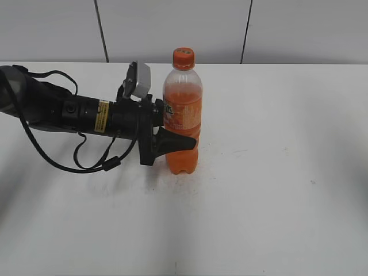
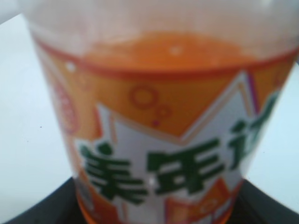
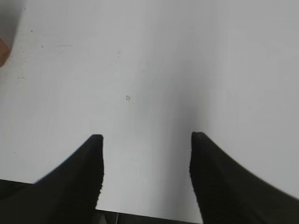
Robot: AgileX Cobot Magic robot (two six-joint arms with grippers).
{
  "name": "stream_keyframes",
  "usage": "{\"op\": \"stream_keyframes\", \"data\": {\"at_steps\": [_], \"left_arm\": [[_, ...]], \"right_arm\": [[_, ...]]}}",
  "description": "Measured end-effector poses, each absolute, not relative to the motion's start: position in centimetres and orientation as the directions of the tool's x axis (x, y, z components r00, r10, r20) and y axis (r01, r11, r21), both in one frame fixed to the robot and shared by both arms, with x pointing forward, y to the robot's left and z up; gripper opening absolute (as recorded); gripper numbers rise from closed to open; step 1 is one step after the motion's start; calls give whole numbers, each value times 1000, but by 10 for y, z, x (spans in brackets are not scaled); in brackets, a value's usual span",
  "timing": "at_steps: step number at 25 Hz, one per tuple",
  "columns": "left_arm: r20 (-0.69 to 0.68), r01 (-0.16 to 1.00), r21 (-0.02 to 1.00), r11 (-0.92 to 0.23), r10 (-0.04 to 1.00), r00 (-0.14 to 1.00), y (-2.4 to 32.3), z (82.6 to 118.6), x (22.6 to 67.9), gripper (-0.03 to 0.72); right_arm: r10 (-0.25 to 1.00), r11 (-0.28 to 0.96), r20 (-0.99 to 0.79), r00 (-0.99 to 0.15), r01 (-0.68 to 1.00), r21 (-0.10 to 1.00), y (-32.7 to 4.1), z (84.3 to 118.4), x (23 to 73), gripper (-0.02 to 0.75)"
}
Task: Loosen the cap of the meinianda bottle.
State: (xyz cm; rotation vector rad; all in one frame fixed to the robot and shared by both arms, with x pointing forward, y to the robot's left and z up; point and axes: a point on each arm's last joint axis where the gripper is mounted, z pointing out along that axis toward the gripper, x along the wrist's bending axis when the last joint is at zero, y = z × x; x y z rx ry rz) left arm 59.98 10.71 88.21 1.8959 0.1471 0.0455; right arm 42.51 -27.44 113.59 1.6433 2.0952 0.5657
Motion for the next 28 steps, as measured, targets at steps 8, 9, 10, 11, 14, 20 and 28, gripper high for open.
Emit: {"op": "stream_keyframes", "data": {"at_steps": [8,9,10,11,14,20,28], "left_arm": [[-42,80,945,-317,125,991,107,882,600,410],[-42,80,945,-316,126,991,107,882,600,410],[-42,81,945,-316,127,991,107,882,600,410],[-42,81,945,-317,129,991,107,882,600,410],[-42,82,945,-318,133,990,107,882,600,408],[-42,83,944,-319,133,990,107,882,600,408],[-41,83,944,-320,136,990,107,882,601,408]], "right_arm": [[956,287,-69,-286,858,427,-250,1140,569,440],[952,298,-70,-297,850,434,-244,1140,580,437],[946,314,-72,-316,839,445,-235,1141,590,436],[938,334,-74,-339,825,456,-224,1142,598,433],[892,426,-73,-447,773,469,-173,1140,605,428],[803,537,-35,-595,697,475,-83,1129,593,428],[823,480,67,-565,752,453,-45,1117,583,453]]}}
